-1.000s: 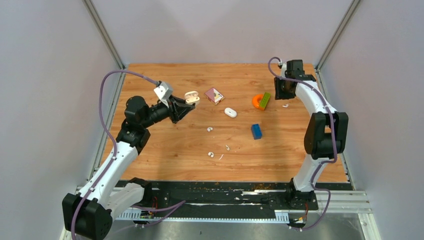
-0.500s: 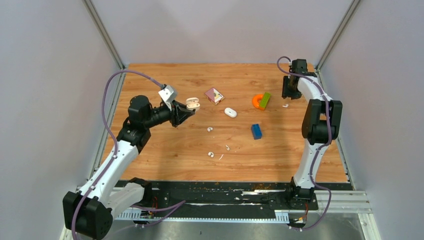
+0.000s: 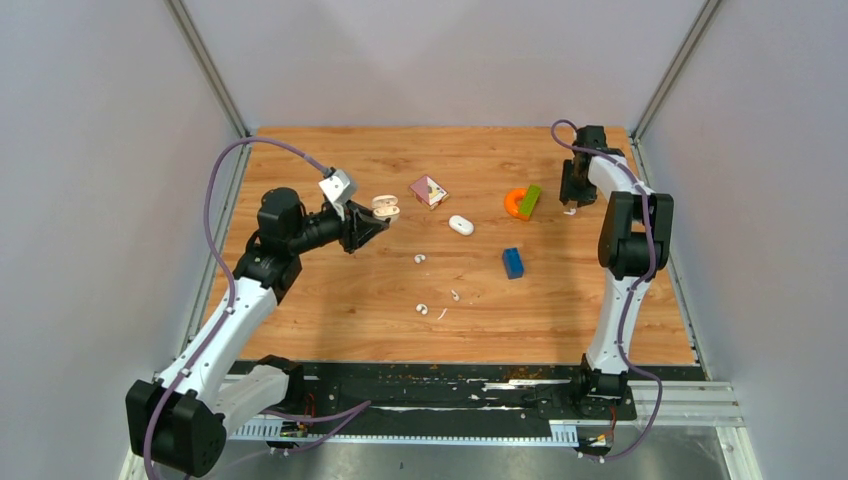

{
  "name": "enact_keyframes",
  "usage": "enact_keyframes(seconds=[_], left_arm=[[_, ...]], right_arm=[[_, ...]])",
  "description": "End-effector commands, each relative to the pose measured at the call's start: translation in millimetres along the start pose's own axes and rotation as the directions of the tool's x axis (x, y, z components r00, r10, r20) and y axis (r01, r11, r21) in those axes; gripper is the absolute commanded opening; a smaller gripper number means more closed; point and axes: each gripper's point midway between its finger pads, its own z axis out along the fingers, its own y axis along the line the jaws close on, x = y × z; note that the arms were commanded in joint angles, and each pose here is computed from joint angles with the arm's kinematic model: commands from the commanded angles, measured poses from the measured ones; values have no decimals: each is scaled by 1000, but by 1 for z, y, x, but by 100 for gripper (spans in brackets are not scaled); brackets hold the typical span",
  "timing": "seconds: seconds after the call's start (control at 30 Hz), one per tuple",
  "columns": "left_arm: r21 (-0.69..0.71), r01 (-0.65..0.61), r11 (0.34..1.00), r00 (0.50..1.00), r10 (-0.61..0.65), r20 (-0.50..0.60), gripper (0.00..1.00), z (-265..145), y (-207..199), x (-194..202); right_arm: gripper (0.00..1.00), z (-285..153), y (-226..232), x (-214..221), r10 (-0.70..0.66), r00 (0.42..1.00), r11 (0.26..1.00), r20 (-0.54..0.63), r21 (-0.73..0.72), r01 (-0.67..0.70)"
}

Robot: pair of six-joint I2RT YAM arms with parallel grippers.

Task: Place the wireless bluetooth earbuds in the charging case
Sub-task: Pick up the earbud from the center of the board.

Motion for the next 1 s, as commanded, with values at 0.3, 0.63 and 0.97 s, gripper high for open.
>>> enact_keyframes(seconds=[0.3,0.63,0.97], left_arm=[[-7,-51,999,998,51,34,0,0,4,-18],[-13,-54,998,998,55,38,0,0,5,-18],[-13,-55,998,998,55,41,0,-1,4,-18]], right_arm=[[37,-1,-7,-3,31,999,999,18,30,-32],[34,0,-6,8,36,999,999,-7,25,-35],[33,-5,-5,19,40,999,999,-28,6,-40]])
